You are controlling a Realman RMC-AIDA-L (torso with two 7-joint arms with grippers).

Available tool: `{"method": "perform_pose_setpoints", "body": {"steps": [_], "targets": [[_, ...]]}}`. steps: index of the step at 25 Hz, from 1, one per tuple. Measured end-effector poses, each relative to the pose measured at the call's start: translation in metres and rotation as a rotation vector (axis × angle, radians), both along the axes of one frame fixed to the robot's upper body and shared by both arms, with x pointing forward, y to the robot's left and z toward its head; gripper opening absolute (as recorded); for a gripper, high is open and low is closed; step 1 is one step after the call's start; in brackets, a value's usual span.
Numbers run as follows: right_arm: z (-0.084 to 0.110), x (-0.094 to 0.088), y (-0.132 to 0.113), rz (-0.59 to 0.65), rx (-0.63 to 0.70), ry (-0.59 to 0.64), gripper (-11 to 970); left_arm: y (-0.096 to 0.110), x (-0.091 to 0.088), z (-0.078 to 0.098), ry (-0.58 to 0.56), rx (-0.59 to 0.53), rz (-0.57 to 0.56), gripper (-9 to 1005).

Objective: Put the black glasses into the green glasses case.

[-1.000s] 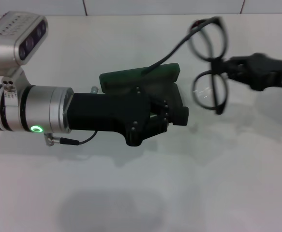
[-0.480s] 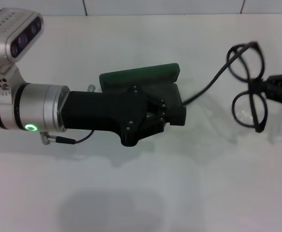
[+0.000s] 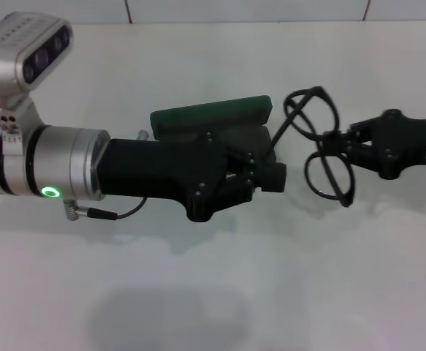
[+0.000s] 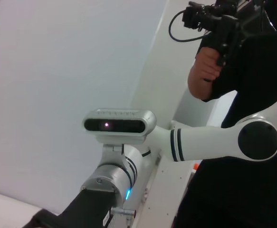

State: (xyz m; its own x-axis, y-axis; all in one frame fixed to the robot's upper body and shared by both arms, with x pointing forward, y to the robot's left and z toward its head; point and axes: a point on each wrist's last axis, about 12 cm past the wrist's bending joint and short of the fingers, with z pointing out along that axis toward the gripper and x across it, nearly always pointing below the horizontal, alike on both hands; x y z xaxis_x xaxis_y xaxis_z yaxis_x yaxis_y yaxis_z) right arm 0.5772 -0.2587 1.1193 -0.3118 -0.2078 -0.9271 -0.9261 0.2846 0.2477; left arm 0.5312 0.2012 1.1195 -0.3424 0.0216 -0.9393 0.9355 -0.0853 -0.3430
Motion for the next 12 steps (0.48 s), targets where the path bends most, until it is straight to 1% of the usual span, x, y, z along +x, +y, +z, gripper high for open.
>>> {"method": "perform_pose_setpoints", "body": {"steps": [6, 12], "targets": [[0.009, 0.002, 0.013, 0.098, -0.026, -0.055, 68, -0.002, 0.002, 0.002, 0.007, -0.002, -0.008, 13], [0.013, 0.003, 0.015, 0.122, -0.033, -0.070, 68, -0.003, 0.002, 0.001, 0.009, -0.003, -0.007, 14]]}}
